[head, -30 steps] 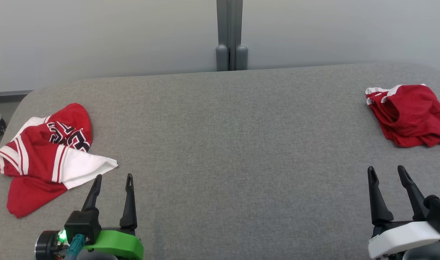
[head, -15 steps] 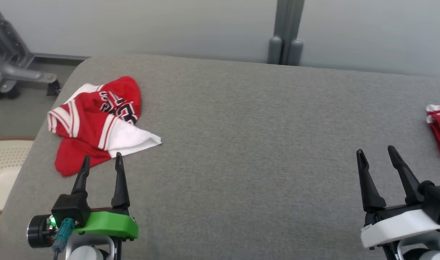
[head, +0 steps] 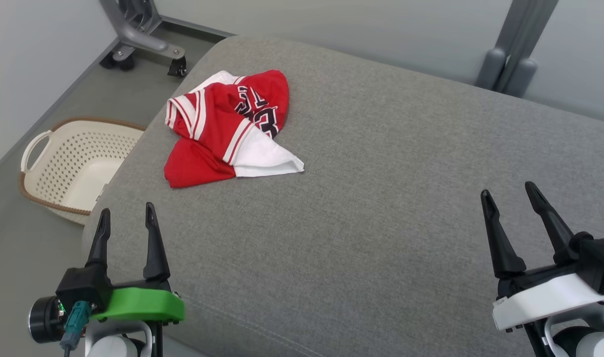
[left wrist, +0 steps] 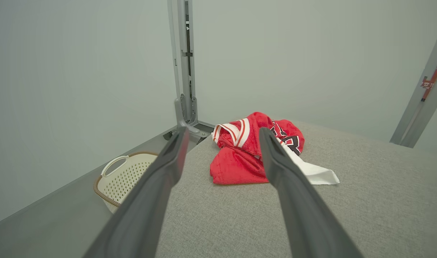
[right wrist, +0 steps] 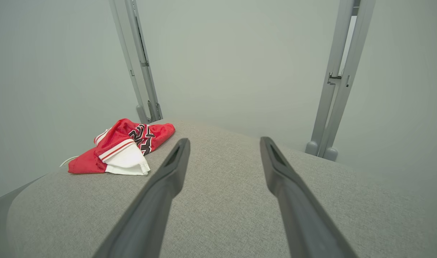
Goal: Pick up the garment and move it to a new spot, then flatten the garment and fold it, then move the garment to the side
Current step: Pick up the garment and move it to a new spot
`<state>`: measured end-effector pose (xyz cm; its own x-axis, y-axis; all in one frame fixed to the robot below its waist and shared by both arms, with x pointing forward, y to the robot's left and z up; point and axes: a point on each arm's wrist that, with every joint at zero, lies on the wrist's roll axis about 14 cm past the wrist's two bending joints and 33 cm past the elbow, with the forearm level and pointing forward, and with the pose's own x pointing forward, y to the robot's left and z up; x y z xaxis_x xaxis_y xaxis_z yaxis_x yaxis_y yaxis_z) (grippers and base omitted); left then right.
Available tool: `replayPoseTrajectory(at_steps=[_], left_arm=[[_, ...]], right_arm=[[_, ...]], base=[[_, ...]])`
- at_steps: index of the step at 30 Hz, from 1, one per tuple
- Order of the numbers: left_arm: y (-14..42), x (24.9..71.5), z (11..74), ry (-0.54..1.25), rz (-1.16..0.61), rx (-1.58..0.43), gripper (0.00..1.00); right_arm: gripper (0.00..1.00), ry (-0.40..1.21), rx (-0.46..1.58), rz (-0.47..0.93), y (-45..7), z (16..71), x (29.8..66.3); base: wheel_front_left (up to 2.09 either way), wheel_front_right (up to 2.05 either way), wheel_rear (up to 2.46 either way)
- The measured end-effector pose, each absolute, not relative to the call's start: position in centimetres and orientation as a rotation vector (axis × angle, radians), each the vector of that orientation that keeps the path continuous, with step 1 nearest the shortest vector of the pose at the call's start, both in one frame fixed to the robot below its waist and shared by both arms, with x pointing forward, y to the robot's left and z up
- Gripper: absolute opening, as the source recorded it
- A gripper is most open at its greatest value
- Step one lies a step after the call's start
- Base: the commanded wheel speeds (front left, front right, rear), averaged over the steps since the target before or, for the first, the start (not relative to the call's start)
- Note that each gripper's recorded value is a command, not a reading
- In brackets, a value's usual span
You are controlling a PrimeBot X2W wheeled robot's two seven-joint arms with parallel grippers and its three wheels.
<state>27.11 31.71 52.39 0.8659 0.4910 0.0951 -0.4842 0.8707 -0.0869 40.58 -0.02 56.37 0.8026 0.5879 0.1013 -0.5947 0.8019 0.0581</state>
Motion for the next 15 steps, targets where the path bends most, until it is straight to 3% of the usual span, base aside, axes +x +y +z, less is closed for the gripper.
replayPoseTrajectory(at_steps=[6, 11, 15], left_arm=[[32.1, 29.3, 53.3, -0.136, 0.503, -0.06, 1.0], [32.4, 35.0, 55.3, -0.172, 0.43, -0.049, 1.0], [32.2, 40.2, 52.8, -0.077, 0.352, -0.067, 1.0]], right_arm=[[1.0, -0.071, 0.065, 0.677, 1.1, 56.1, 42.1], [1.0, -0.085, 0.046, 0.682, 1.1, 56.2, 44.4], [1.0, -0.066, 0.042, 0.663, 0.4, 54.9, 46.3]], base=[[0.0, 0.0, 0.0], [0.0, 0.0, 0.0], [0.0, 0.0, 0.0]])
